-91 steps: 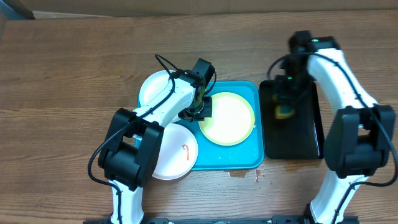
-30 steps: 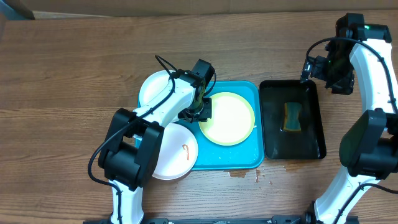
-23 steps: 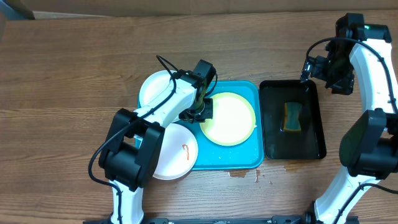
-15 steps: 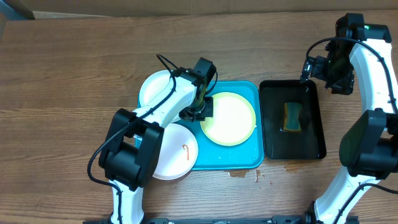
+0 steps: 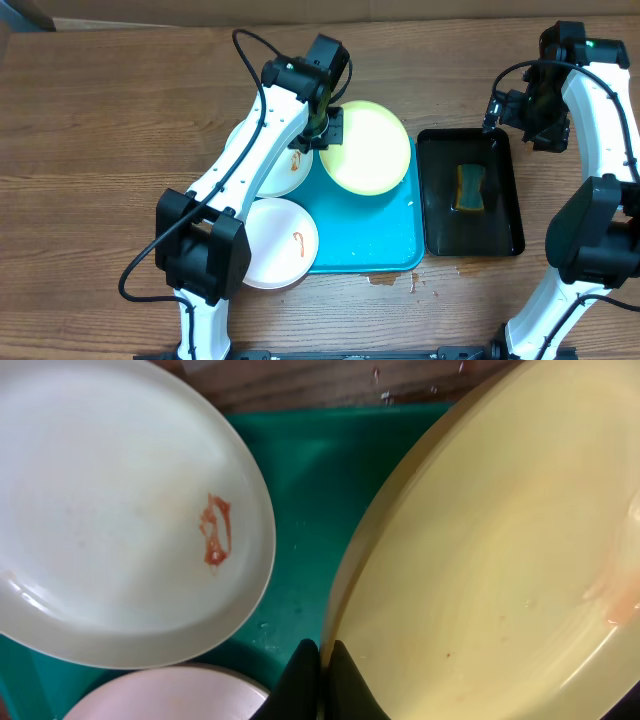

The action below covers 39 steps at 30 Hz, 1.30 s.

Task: Clean dirty plates on tray and stack at the side
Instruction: 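Lift the yellow plate with the left gripper off the teal tray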

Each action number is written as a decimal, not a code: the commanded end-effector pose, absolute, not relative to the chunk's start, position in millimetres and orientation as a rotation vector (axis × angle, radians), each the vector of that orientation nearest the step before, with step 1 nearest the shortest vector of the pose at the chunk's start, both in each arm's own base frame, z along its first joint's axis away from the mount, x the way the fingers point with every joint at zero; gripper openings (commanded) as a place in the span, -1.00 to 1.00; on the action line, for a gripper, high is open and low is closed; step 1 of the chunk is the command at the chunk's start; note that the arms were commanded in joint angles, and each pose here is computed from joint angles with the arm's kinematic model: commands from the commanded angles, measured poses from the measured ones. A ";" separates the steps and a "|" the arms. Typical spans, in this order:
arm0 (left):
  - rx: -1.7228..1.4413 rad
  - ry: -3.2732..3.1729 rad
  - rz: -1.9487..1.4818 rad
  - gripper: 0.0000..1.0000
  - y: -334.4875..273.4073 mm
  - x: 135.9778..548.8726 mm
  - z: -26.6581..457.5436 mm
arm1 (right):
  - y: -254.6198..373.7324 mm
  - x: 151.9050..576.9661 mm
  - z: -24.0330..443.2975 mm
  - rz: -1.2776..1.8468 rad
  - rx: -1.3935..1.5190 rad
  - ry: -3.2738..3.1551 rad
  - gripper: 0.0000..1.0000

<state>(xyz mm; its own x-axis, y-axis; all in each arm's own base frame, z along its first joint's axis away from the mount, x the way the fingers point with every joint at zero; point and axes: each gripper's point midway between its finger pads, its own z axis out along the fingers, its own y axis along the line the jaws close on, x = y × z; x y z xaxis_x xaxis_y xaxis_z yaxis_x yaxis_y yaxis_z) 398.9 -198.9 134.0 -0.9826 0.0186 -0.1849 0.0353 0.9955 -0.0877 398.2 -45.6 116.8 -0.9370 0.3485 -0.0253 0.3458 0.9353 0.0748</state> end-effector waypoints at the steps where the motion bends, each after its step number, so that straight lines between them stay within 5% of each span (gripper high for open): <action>1: 0.070 2.852 -0.084 -0.92 -205.4 408.0 162.1 | -46.2 403.0 128.6 0.105 0.547 3.013 1.00; 19: 0.363 2.399 0.254 -0.92 -311.9 374.9 209.1 | -46.2 403.0 128.6 0.105 0.547 3.013 1.00; 39: 0.477 2.106 0.408 -0.92 -361.5 321.6 246.0 | -46.2 403.0 128.6 0.105 0.547 3.013 1.00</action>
